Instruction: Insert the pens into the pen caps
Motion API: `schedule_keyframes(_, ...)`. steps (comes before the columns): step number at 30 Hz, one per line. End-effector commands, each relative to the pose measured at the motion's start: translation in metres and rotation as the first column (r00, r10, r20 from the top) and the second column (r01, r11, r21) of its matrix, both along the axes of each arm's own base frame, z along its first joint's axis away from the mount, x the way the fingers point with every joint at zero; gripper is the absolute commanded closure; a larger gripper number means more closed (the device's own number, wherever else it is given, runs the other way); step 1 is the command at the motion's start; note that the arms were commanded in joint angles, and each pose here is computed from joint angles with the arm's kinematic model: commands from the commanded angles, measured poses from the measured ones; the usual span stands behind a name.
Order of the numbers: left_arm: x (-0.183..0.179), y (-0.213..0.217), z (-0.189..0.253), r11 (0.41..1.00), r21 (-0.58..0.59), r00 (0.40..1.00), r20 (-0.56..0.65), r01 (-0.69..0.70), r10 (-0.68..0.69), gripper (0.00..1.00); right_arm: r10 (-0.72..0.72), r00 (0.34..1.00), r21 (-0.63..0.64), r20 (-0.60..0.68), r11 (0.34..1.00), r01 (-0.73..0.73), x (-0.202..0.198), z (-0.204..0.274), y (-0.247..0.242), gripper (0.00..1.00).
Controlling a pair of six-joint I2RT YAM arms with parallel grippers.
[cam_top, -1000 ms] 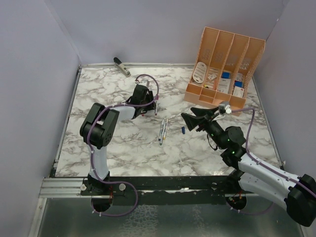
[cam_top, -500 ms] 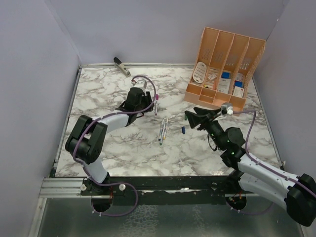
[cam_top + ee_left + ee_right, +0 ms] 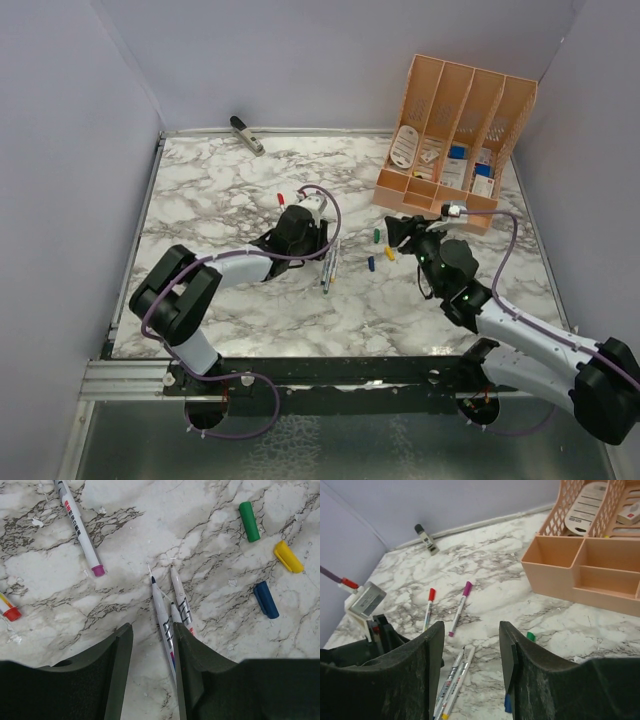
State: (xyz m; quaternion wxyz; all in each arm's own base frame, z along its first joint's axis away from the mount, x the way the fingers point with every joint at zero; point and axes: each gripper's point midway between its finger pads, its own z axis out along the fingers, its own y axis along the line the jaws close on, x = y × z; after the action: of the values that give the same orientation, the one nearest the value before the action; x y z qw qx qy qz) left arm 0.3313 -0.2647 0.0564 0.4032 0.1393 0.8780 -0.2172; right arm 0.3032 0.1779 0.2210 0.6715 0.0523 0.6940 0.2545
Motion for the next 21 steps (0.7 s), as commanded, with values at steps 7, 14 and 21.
schedule_keyframes(7,-0.007,0.002,-0.014,0.996,0.086,1.0,-0.006,-0.007,0.008,0.6,-0.179,0.966,-0.138,-0.185,0.978,0.154,0.025,-0.042,-0.014,0.58)
schedule_keyframes(14,-0.017,0.003,-0.029,0.992,0.127,0.999,-0.031,-0.007,0.011,0.6,-0.194,0.953,-0.163,-0.232,0.974,0.159,0.026,-0.061,-0.013,0.63)
schedule_keyframes(21,-0.021,0.001,-0.034,0.989,0.145,0.999,-0.037,-0.004,0.01,0.6,-0.195,0.949,-0.179,-0.248,0.972,0.153,0.026,-0.071,-0.013,0.63)
